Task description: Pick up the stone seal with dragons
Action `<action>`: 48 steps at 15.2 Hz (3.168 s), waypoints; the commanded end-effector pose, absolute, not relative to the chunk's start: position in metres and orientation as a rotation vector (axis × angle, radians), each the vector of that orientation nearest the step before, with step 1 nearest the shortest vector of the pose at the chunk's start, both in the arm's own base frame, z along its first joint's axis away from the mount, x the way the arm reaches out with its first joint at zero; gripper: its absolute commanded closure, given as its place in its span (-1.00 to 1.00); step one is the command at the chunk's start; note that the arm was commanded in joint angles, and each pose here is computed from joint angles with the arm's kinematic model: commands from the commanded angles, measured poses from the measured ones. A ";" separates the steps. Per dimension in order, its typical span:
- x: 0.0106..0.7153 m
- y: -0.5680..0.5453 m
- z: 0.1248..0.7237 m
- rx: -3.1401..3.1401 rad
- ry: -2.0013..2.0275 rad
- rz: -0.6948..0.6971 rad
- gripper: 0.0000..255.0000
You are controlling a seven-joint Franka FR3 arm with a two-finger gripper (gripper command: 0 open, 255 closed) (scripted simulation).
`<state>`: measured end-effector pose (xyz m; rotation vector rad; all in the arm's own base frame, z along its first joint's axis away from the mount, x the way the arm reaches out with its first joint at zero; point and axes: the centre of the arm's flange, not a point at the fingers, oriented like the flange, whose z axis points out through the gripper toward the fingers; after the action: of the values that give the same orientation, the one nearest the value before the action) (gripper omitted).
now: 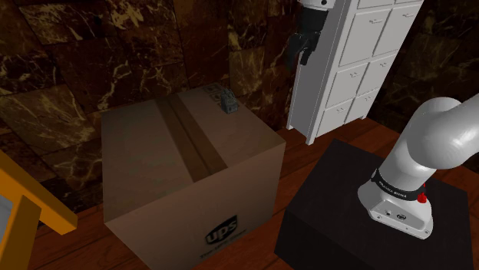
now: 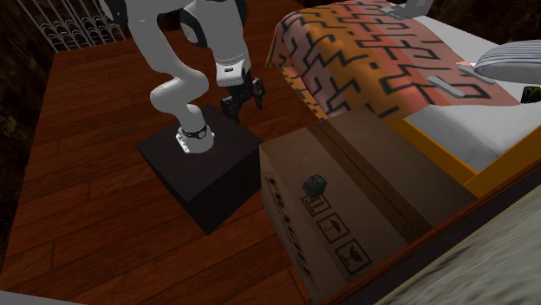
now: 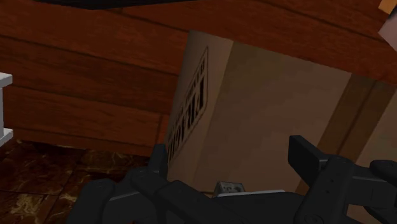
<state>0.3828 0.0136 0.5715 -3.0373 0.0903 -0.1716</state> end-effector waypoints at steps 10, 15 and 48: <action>0.515 0.034 0.506 -2.991 0.190 -0.117 -1.00; 0.574 0.042 0.474 -2.968 0.233 -0.092 -1.00; 0.654 0.050 0.427 -2.937 0.292 -0.059 1.00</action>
<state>0.6544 0.0492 0.4219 -2.9370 0.2917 -0.0593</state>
